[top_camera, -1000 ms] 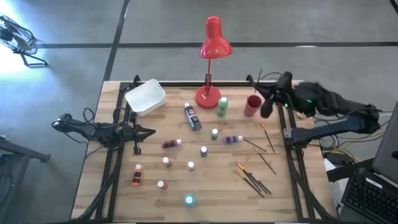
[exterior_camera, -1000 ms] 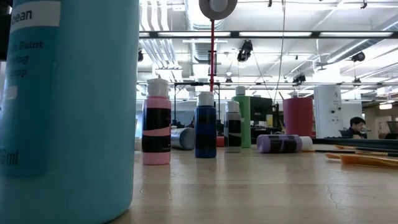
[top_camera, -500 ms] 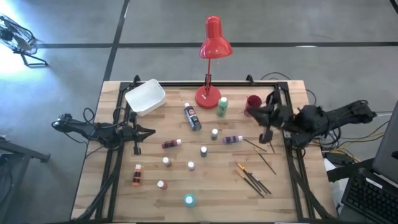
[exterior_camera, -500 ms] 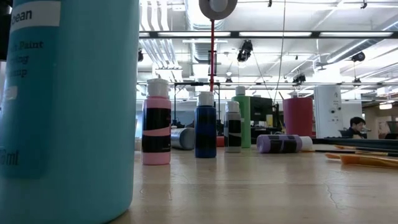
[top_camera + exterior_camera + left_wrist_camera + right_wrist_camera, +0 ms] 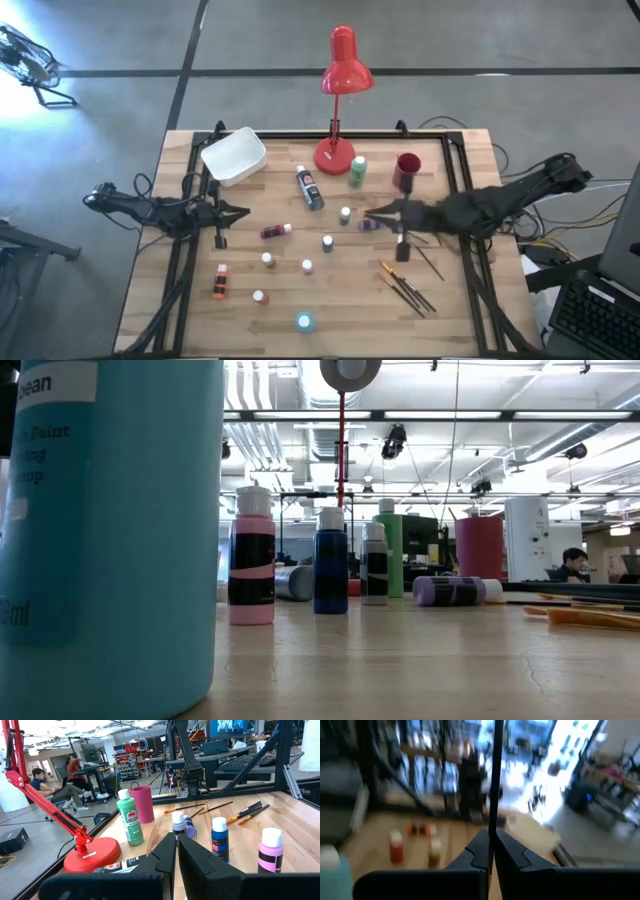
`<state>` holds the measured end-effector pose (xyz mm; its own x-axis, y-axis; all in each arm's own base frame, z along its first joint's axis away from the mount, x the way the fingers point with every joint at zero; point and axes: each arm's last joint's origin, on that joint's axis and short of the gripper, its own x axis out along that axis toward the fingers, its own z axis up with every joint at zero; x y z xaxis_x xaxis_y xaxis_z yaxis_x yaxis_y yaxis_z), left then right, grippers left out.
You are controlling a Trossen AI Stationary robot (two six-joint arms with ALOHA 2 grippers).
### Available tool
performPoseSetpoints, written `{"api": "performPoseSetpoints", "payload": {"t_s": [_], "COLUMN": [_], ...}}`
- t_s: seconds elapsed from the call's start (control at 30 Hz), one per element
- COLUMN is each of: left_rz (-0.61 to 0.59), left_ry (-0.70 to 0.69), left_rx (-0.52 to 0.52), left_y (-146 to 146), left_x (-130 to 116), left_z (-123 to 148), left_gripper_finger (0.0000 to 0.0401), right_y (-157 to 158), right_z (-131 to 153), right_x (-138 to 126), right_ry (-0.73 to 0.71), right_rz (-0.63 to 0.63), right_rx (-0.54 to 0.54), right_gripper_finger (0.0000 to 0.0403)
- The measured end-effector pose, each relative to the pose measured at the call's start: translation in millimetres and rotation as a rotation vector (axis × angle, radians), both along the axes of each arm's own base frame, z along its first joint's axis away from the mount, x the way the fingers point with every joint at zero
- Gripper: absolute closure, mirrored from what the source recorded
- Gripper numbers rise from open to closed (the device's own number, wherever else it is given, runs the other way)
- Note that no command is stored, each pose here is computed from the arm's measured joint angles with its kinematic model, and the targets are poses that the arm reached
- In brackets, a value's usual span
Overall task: Pick & Place Paint Supplies
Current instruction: Put the gold paintbrush into the pink cup
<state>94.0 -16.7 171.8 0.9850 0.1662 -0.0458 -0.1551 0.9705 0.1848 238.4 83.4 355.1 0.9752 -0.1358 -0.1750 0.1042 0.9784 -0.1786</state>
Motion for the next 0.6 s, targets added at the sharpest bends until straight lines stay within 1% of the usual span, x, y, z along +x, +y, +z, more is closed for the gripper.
{"api": "performPoseSetpoints", "payload": {"t_s": [0.13,0.3,0.37,0.43,0.5,0.6], "left_rz": [0.001,0.0,0.001,-0.007,-0.013,-0.011], "left_ry": [0.0,-0.005,-0.025,-0.07,-0.114,-0.134], "left_rx": [0.0,-0.003,-0.018,-0.095,-0.224,-0.393], "left_y": [0.0,0.0,-0.1,-0.4,-0.6,-0.6], "left_x": [0.0,0.1,0.4,0.6,0.5,0.6], "left_z": [0.0,0.3,1.1,4.0,6.3,5.7], "left_gripper_finger": [0.0376,0.0376,0.0376,0.0376,0.0376,0.0376], "right_y": [12.4,29.7,36.4,42.8,47.9,54.0], "right_z": [-9.0,-12.0,-16.2,-19.4,-22.9,-25.0], "right_x": [25.8,53.9,62.6,70.7,77.5,89.3], "right_ry": [0.138,0.199,0.24,0.281,0.329,0.382], "right_rz": [-0.085,-0.107,-0.125,-0.171,-0.231,-0.328], "right_rx": [-0.109,-0.191,-0.25,-0.335,-0.448,-0.628], "right_gripper_finger": [0.0394,0.0394,0.0394,0.0394,0.0394,0.0394]}}
